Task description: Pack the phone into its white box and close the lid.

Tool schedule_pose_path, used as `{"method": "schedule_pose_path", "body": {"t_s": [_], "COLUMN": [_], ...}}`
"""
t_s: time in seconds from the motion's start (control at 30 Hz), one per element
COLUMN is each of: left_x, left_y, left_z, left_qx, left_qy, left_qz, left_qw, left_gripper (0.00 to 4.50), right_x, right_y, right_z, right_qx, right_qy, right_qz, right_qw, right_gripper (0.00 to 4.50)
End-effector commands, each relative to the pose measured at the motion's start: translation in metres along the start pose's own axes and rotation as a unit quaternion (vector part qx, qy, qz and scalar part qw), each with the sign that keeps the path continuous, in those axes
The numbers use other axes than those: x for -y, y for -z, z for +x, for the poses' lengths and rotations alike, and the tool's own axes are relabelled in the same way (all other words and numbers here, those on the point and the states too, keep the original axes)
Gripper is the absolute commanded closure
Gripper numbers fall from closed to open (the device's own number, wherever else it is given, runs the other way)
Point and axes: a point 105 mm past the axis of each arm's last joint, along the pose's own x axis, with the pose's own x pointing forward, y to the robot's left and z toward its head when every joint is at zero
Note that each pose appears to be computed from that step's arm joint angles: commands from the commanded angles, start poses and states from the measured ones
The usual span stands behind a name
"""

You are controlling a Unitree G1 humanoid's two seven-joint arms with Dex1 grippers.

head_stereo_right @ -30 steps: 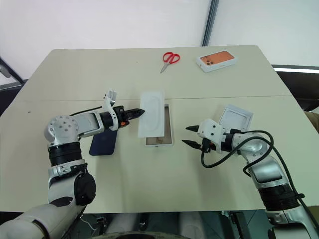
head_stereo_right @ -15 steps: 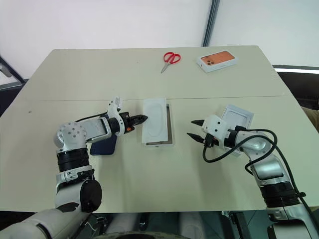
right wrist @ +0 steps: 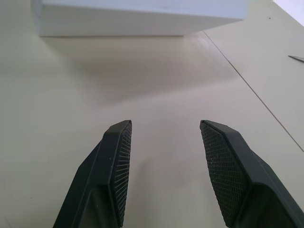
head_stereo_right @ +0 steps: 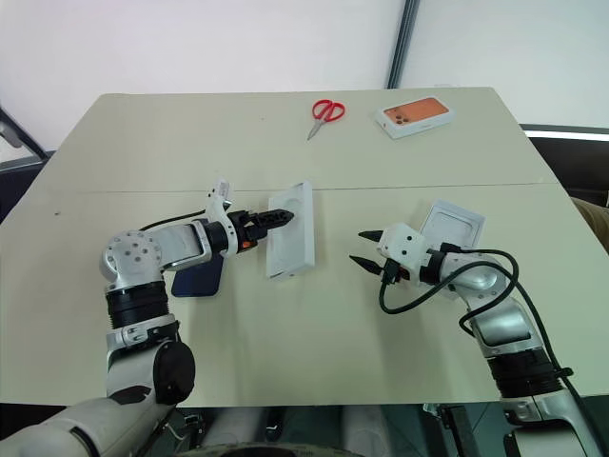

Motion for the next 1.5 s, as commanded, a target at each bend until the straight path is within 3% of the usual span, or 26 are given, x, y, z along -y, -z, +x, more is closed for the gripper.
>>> {"method": "schedule_pose_path", "body": {"t_s": [0.03,0.3,0.47,0.6,0.7,0.8,0.97,1.07,1.23,1.4,1.5], "left_x": [0.014,0.031,0.026,0.023,0.003,0.001,0.003,0.007,0.000,0.001,0.003], "left_y": [-0.005,-0.016,-0.018,-0.035,-0.048,-0.064,-0.076,-0.071,-0.053,-0.052,-0.051], "left_z": [-0.005,-0.009,-0.014,-0.031,-0.050,-0.072,-0.093,-0.094,-0.088,-0.086,-0.083], "left_qx": [-0.002,0.028,0.042,0.099,0.130,0.179,0.231,0.228,0.195,0.199,0.197], "left_qy": [0.028,0.069,0.052,0.062,0.044,0.071,0.097,0.104,0.102,0.104,0.111], "left_qz": [0.024,0.053,0.121,0.211,0.290,0.312,0.327,0.336,0.346,0.348,0.346], "left_qw": [0.999,0.996,0.990,0.970,0.947,0.930,0.911,0.908,0.912,0.910,0.910], "left_gripper": [0.21,0.21,0.21,0.21,0.16,0.16,0.16,0.16,0.16,0.16,0.16], "right_x": [0.010,0.011,0.021,0.019,0.006,-0.004,-0.013,-0.017,-0.036,-0.032,-0.028], "right_y": [-0.021,-0.026,-0.040,-0.055,-0.063,-0.056,-0.043,-0.038,-0.001,-0.014,-0.036], "right_z": [0.004,0.011,0.015,0.028,0.050,0.073,0.095,0.099,0.092,0.092,0.094], "right_qx": [0.036,0.049,0.080,0.107,0.113,0.079,0.025,0.012,-0.070,-0.042,0.010], "right_qy": [0.016,0.020,0.042,0.044,0.031,0.029,0.037,0.029,-0.031,-0.018,-0.004], "right_qz": [-0.005,0.001,0.014,0.030,0.028,0.015,-0.021,-0.022,-0.071,-0.047,0.008], "right_qw": [0.999,0.999,0.996,0.993,0.993,0.996,0.999,0.999,0.995,0.998,1.000], "right_gripper": [2.09,2.09,2.09,2.09,2.84,4.42,4.42,4.42,4.42,4.42,4.42]}}
